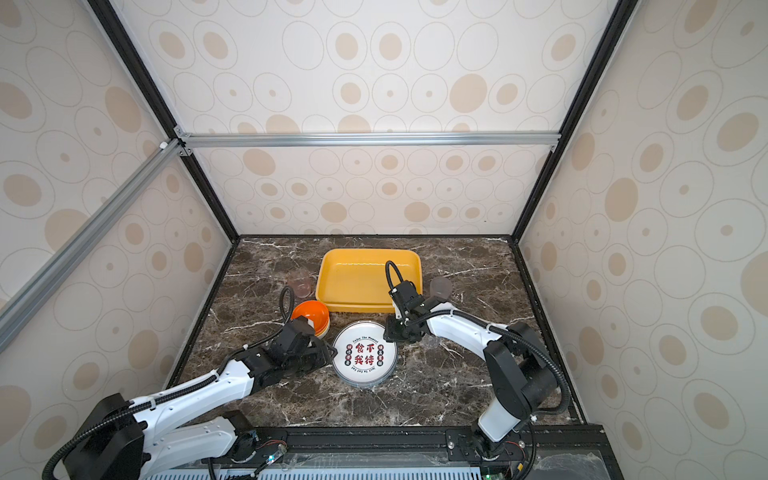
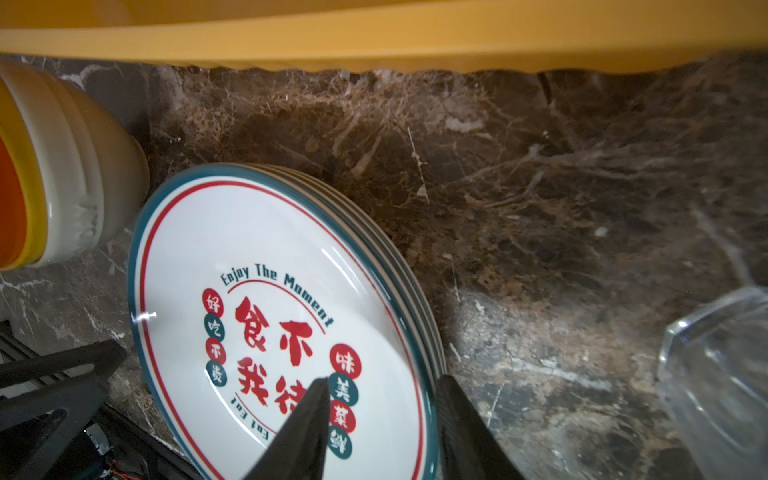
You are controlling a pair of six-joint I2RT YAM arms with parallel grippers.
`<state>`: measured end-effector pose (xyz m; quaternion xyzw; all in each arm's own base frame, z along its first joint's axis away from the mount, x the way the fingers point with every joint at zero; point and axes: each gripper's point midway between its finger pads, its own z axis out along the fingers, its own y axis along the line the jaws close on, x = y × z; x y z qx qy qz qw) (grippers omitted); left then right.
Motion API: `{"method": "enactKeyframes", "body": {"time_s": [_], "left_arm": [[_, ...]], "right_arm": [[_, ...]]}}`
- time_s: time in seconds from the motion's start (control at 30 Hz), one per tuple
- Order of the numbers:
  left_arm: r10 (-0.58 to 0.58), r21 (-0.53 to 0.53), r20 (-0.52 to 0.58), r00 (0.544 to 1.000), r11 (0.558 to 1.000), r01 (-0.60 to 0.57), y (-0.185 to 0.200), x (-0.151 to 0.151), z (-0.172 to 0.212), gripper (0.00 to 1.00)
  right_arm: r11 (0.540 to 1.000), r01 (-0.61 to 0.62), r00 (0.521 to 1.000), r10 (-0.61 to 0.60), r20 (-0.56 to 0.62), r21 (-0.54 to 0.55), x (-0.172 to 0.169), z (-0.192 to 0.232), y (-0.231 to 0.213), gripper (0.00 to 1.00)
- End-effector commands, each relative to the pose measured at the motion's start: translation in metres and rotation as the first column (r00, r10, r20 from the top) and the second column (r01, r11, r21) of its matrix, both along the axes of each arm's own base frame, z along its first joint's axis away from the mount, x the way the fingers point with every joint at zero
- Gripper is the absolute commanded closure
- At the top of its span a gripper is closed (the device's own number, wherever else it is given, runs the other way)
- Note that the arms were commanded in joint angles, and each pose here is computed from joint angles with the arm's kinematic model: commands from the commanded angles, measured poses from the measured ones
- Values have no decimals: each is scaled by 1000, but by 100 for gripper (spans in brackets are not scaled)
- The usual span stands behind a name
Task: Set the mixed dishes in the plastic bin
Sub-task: 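Close both grippers on the rim of the top printed plate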
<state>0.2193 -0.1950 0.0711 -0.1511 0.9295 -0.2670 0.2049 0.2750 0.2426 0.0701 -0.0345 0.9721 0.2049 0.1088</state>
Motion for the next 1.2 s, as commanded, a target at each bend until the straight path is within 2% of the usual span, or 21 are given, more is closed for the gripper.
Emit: {"method": "enactKeyframes", "body": {"time_s": [0.0,0.7,1.17], "left_arm": [[19,5,4,1000,1000,-19,1,0,1,57],[25,7,1,1000,1000,-25,3,-2,0,57],[43,10,-10,999,999,-42,8,-5,-6,59]], "right_arm": [[1000,-9,1000,9,-2,-2,-1,1,4,54],[1000,-24,1000,24,-19,19,-2,-5,10,68],[999,-28,999,29,-41,38,-6,-12,13,71]]}}
